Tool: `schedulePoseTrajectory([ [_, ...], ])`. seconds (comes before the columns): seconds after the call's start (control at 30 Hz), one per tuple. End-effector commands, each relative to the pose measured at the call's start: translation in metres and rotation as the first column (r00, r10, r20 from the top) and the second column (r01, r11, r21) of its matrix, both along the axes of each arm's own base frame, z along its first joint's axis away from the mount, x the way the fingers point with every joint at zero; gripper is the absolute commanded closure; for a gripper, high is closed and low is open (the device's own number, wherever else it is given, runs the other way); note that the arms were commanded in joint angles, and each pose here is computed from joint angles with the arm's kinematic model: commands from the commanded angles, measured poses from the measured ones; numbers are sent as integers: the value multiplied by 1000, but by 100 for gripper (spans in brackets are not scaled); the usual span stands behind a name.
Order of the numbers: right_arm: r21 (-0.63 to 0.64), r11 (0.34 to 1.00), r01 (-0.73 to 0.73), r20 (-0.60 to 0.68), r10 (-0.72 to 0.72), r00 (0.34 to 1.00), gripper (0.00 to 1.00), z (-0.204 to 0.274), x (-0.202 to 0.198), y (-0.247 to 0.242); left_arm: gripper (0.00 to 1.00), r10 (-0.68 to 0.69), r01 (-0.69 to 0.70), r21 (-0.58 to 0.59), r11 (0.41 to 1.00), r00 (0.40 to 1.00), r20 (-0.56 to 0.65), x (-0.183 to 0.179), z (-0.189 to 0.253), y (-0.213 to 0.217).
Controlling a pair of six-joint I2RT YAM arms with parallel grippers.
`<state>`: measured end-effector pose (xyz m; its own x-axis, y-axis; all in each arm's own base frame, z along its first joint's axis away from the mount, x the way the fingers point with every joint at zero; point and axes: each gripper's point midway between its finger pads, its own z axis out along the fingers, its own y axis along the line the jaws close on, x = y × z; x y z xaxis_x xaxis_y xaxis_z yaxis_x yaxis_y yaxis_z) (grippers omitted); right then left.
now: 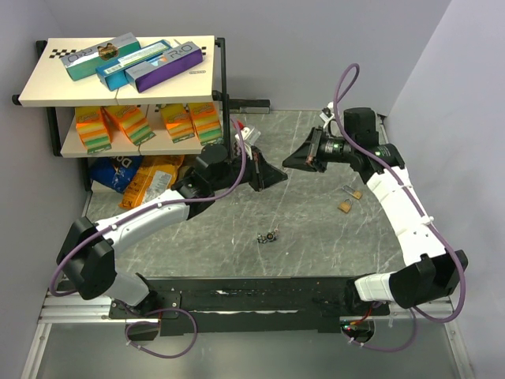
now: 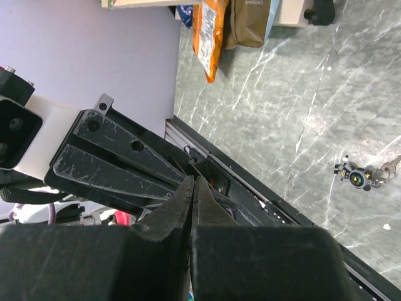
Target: Unlock with the key
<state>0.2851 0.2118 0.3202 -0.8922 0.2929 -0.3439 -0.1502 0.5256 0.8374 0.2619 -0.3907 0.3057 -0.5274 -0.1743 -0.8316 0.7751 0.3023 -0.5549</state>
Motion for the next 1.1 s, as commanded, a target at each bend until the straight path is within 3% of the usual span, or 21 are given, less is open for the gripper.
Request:
schedulePoseTrajectory([
  [0.0, 16, 1000, 6, 21, -6, 1000, 100, -2, 7, -1, 99, -10, 11, -15, 1000, 998, 58, -9, 15, 6],
  [0.13, -14, 999, -36, 113, 37, 993, 96, -6, 7, -6, 99, -53, 51, 28, 998, 996, 78, -15, 10, 7],
  [0.2, -37, 998, -53, 170, 59, 984, 85, -1, 4, -9, 99, -99, 95, 64, 993, 993, 62, -23, 5, 6],
  [0.23, -71, 995, -67, 219, 81, 972, 71, -1, 3, -11, 99, -117, 112, 82, 990, 991, 68, -25, 3, 6],
  [0.33, -123, 988, -98, 305, 132, 943, 48, 4, -6, -15, 99, -203, 197, 141, 970, 979, 27, -38, -7, 7],
  [0.4, -127, 983, -131, 333, 167, 928, 43, 8, -14, -15, 99, -251, 250, 178, 952, 968, -21, -49, -13, 10],
  [0.73, -92, 886, -454, 368, 453, 812, 60, -3, -68, 19, 99, -382, 404, 208, 891, 914, -140, -83, -21, 21],
  [1.07, -126, 841, -526, 300, 538, 788, 69, -35, -88, 29, 99, -398, 424, 195, 885, 904, -159, -89, -23, 23],
])
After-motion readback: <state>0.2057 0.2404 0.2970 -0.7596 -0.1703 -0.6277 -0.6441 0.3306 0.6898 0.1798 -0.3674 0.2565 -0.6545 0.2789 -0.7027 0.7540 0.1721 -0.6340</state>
